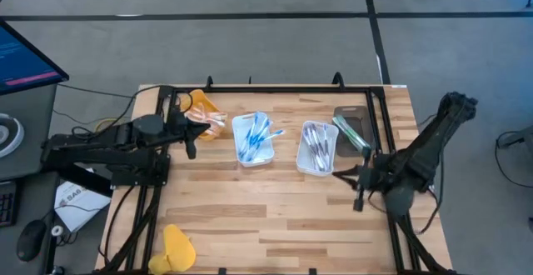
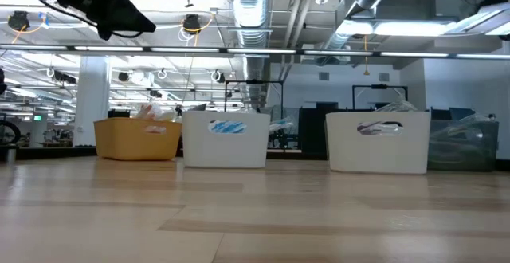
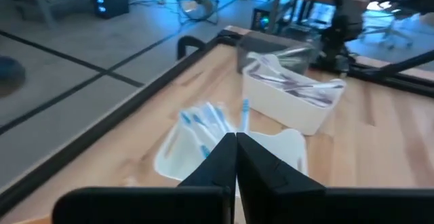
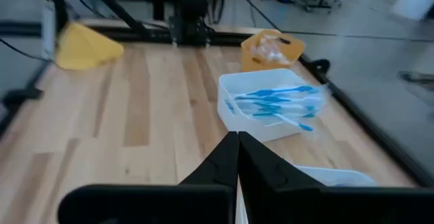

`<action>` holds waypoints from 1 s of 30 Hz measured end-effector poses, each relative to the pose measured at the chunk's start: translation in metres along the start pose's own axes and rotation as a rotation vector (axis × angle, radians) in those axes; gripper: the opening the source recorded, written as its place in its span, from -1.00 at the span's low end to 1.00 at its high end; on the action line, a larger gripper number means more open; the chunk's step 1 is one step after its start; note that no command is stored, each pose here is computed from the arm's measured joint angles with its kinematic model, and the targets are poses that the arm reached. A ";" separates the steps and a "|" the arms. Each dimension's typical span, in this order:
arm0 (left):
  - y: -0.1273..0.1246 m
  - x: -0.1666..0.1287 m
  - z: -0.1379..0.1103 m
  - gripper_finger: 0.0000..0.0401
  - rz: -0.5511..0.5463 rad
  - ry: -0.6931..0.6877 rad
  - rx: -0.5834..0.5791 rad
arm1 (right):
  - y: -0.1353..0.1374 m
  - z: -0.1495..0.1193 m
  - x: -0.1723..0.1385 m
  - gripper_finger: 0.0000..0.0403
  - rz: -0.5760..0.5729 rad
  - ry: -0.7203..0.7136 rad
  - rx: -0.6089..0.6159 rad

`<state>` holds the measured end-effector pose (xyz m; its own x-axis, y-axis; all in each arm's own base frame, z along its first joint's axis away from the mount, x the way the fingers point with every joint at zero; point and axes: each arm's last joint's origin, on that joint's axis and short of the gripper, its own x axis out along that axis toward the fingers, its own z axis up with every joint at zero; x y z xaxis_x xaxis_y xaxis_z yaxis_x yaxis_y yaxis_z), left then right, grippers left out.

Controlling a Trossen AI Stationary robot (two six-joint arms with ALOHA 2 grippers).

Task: Pick & Place Toothbrushes
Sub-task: Return to Home Position

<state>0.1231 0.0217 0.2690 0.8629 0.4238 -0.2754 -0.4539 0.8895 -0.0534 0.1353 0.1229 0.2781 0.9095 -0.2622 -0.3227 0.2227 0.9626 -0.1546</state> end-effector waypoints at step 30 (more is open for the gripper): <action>-0.003 0.031 -0.105 -1.00 -0.261 -0.183 -0.003 | -0.073 -0.132 0.032 -1.00 0.361 -0.248 0.013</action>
<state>0.1278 0.0142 0.1596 0.9758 0.2052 -0.0753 -0.2123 0.9719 -0.1020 0.1020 0.0347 0.1562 0.9863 0.1139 -0.1196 -0.1218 0.9907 -0.0610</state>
